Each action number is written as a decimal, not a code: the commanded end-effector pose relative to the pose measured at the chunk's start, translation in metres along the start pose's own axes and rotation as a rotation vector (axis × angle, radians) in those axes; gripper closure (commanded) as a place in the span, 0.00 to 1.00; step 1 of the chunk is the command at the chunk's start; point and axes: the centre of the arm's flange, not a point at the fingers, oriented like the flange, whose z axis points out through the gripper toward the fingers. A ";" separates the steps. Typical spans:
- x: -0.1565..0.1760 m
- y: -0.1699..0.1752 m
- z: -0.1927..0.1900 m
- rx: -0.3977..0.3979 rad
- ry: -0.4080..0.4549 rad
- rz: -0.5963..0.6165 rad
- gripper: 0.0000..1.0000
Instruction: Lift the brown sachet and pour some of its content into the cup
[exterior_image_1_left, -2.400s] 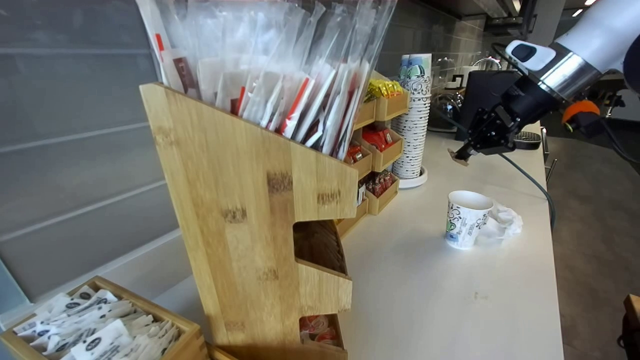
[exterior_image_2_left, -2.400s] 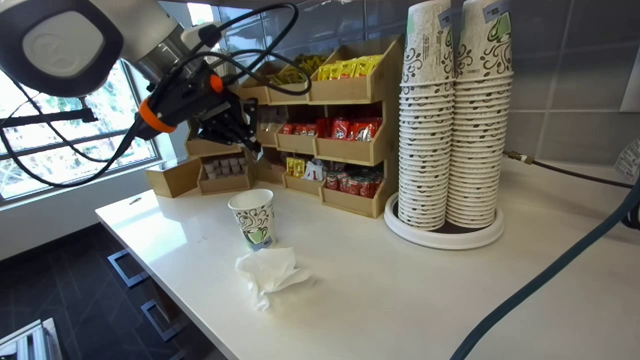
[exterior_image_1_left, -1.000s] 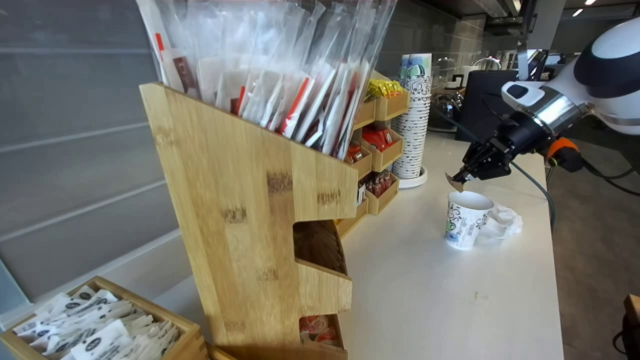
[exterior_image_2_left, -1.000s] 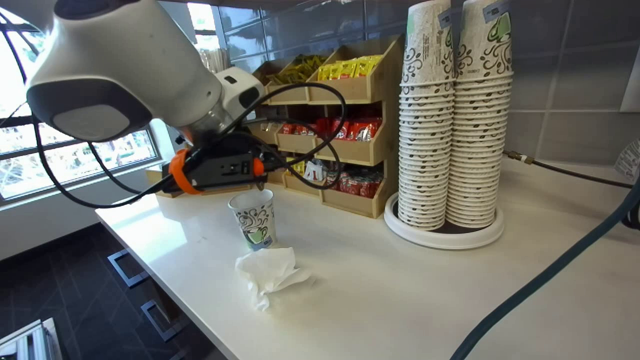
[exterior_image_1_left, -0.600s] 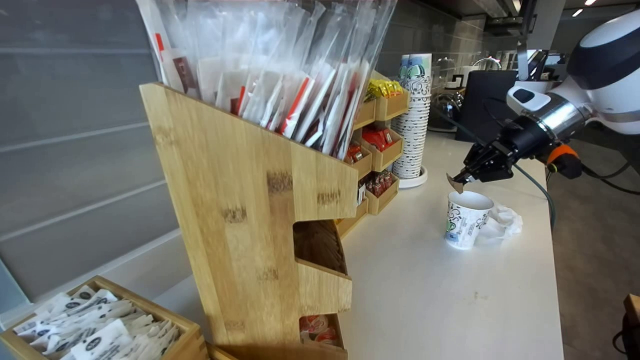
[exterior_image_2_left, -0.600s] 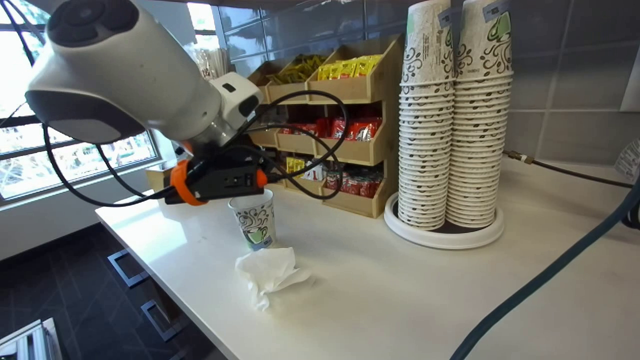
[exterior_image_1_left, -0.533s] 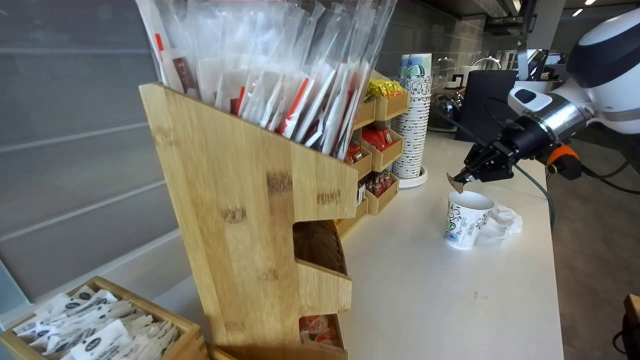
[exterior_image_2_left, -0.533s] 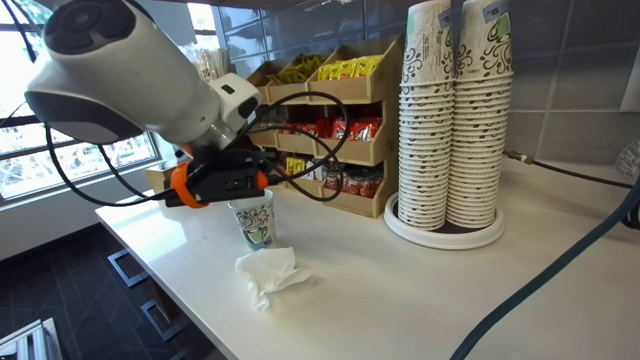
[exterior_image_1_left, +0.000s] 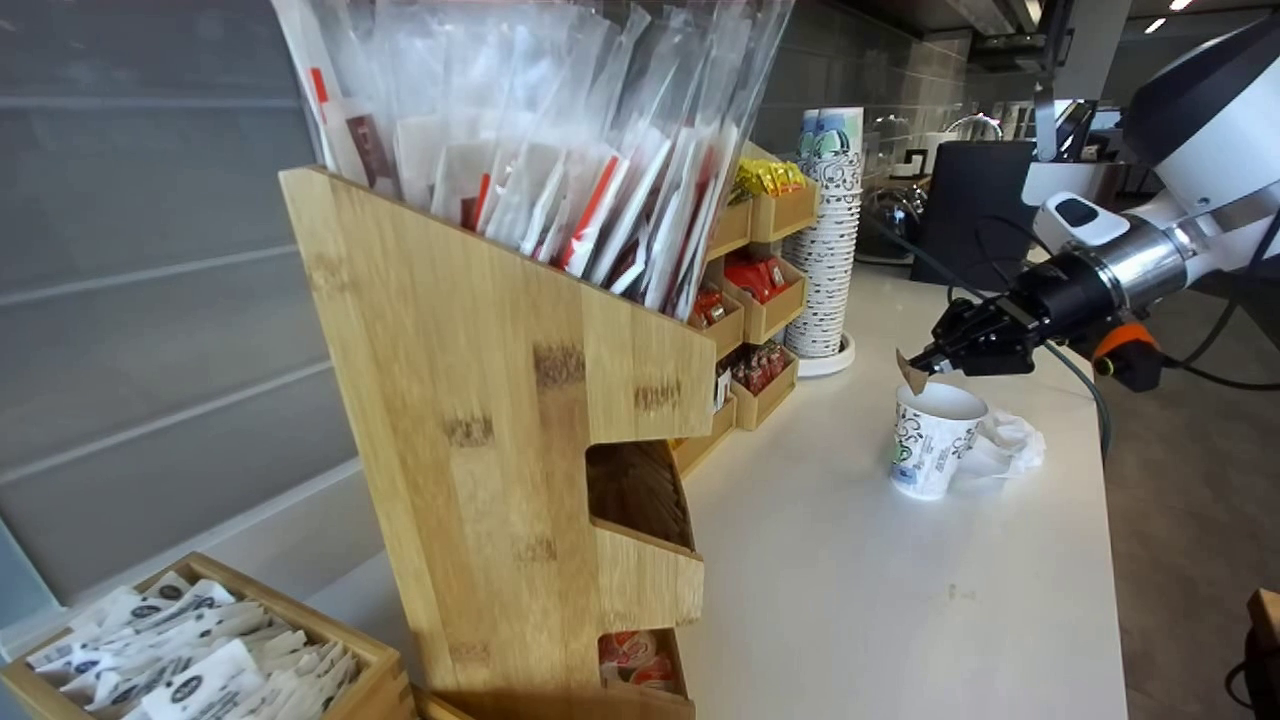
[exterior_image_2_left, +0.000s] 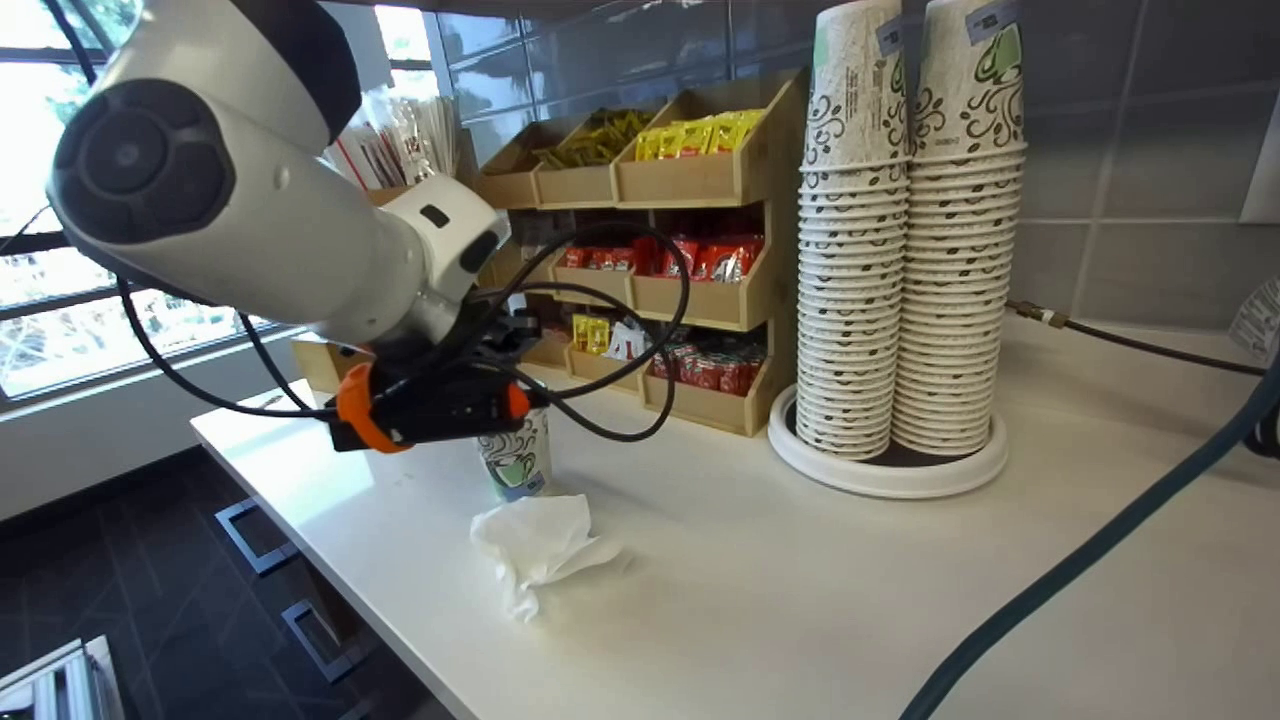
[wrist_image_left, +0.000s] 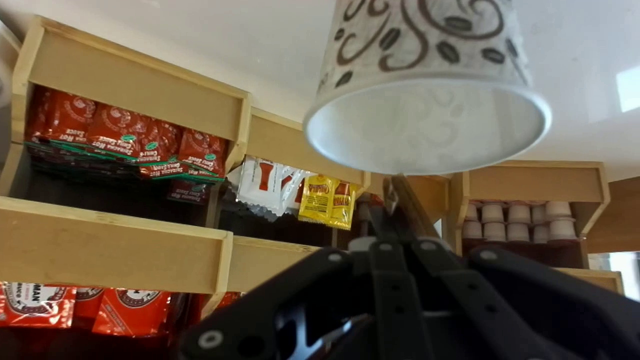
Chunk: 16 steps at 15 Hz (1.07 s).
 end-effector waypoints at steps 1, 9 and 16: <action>-0.030 -0.059 -0.028 0.010 0.030 -0.012 1.00; -0.035 -0.061 -0.035 -0.013 0.011 -0.020 1.00; -0.021 -0.060 -0.046 -0.020 0.018 -0.057 1.00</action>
